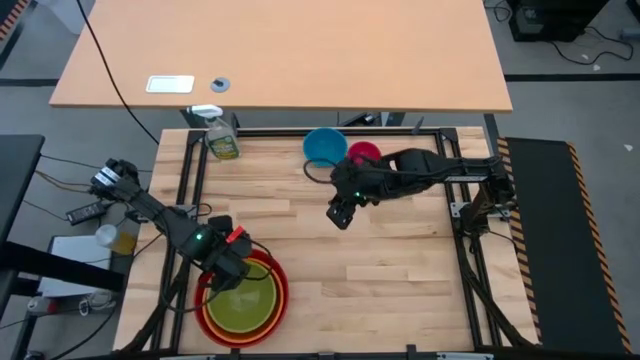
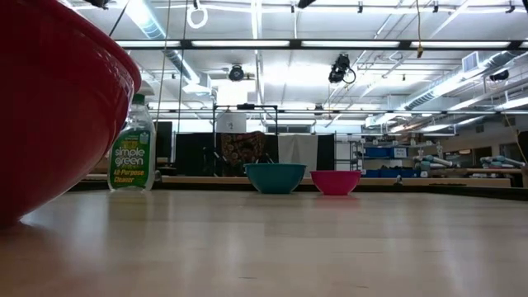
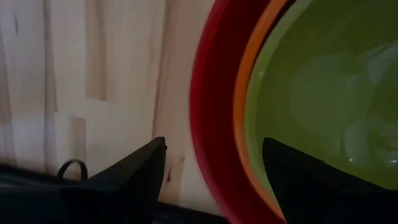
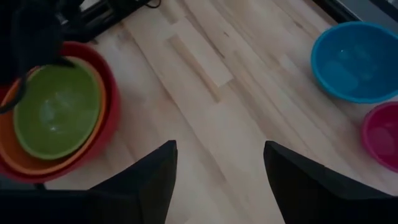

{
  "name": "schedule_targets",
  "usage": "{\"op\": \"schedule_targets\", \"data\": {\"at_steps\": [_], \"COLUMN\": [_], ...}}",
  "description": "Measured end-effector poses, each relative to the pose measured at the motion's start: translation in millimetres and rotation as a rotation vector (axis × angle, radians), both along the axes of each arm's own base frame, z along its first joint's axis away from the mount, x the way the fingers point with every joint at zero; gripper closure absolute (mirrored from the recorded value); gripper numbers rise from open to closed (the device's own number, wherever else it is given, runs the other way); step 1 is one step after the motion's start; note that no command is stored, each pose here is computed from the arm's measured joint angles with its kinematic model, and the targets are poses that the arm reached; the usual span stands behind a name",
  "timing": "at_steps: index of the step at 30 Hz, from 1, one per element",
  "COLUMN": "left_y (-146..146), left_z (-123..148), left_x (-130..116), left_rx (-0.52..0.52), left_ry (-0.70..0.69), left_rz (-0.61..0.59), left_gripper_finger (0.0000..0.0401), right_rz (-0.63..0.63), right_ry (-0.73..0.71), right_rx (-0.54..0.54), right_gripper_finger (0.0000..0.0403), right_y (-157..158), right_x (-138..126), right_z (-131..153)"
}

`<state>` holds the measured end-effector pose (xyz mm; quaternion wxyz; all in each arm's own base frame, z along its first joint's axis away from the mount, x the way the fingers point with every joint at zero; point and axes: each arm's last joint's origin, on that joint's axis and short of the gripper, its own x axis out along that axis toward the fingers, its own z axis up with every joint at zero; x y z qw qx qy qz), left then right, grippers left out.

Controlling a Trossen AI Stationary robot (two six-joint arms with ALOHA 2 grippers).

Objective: Nest bowls inside each other
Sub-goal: Stack the green bowl on top of the orange bowl

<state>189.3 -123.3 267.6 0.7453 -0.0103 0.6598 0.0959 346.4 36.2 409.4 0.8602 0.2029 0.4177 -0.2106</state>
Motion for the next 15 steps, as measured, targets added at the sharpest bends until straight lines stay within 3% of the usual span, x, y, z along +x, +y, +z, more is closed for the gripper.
{"op": "schedule_targets", "data": {"at_steps": [15], "left_y": [-25.6], "left_z": [-32.4], "left_x": [-0.2], "left_rx": [0.147], "left_ry": [0.046], "left_rz": [-0.085], "left_gripper_finger": [0.0131], "right_rz": [0.019], "right_ry": [-0.023], "right_rx": [-0.005], "right_gripper_finger": [0.018], "right_y": [-6.7], "right_x": [5.5], "right_z": [0.1]}}
